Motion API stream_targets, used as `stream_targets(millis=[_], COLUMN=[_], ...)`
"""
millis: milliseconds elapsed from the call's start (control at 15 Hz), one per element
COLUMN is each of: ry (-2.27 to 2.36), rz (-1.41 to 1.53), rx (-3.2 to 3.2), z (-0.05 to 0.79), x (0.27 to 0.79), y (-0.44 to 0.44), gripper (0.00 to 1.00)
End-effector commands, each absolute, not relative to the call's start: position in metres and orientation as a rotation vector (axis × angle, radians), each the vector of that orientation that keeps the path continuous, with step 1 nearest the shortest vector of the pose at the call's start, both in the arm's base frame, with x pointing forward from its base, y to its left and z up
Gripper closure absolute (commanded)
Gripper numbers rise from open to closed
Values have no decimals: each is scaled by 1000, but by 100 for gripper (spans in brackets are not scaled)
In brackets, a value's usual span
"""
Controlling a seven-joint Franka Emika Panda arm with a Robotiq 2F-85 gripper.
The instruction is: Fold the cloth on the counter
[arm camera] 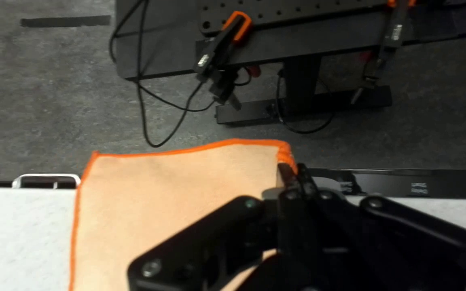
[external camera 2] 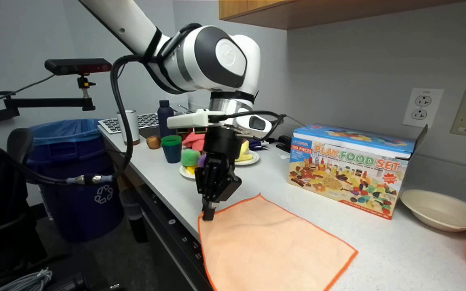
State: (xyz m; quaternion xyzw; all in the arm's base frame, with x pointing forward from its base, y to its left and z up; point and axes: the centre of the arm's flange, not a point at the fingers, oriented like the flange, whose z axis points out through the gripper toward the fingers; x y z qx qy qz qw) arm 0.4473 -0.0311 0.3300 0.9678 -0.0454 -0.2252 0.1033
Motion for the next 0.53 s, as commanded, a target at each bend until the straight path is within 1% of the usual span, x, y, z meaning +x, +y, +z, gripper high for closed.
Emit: stream_targets(millis=[0,467], ry=[-41,24], rz=[-655,-489], rx=[2698,2518], z=[332,327], x=[473,512], y=[-63,-92], gripper=[100,100])
